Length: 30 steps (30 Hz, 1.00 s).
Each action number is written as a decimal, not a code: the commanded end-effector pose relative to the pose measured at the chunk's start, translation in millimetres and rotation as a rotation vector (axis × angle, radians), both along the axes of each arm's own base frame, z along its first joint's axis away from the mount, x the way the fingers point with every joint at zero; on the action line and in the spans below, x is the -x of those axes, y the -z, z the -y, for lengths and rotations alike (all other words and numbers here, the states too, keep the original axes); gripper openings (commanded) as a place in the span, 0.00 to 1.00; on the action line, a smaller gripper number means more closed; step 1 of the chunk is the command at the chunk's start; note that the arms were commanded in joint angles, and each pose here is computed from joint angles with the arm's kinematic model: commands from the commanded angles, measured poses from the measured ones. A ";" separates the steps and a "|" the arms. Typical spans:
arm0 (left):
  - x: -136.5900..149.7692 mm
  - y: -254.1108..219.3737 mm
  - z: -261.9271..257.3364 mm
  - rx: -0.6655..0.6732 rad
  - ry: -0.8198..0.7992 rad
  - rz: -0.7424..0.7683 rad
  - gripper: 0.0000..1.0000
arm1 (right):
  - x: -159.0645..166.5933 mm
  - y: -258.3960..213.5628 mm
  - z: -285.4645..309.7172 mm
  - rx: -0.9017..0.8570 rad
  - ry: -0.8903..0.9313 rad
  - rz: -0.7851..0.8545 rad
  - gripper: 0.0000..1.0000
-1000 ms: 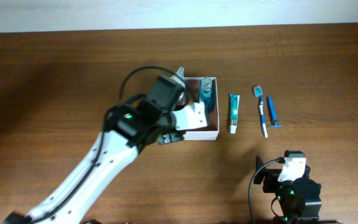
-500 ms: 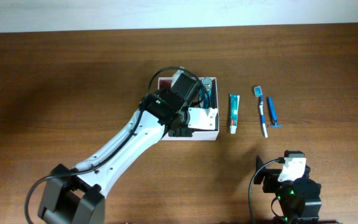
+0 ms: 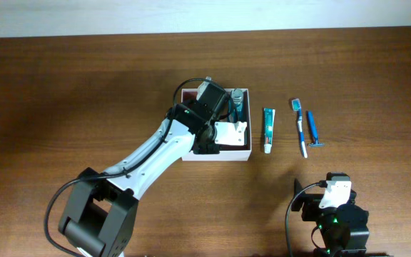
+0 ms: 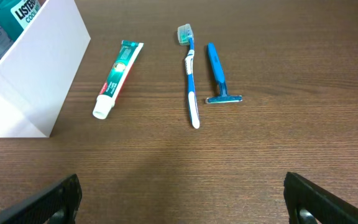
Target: Pack container
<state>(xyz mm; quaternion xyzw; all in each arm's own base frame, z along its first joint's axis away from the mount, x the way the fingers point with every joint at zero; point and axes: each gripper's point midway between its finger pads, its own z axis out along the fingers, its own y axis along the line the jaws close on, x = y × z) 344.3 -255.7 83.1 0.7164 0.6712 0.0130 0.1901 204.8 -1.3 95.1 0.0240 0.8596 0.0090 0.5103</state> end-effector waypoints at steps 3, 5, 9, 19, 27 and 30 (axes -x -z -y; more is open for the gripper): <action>-5.2 -1.6 1.1 0.004 0.013 0.013 0.13 | 0.2 2.3 1.2 -0.008 0.010 -0.002 0.99; -5.9 -1.6 0.5 0.002 0.011 0.015 0.18 | 0.2 2.3 1.2 -0.008 0.010 -0.002 0.99; -7.0 -1.6 -1.4 -0.003 -0.012 0.017 0.26 | 0.1 2.2 1.2 -0.008 0.010 -0.001 0.99; -14.4 -20.1 -8.4 0.007 -0.111 0.066 0.57 | 0.1 2.2 1.2 -0.008 0.010 -0.001 0.99; -6.2 -102.7 -14.4 0.207 -0.306 0.148 0.70 | 0.1 2.2 1.2 -0.008 0.010 -0.001 0.99; 8.4 -130.3 -25.4 0.263 -0.375 0.151 0.74 | 0.1 2.2 1.2 -0.008 0.010 -0.001 0.99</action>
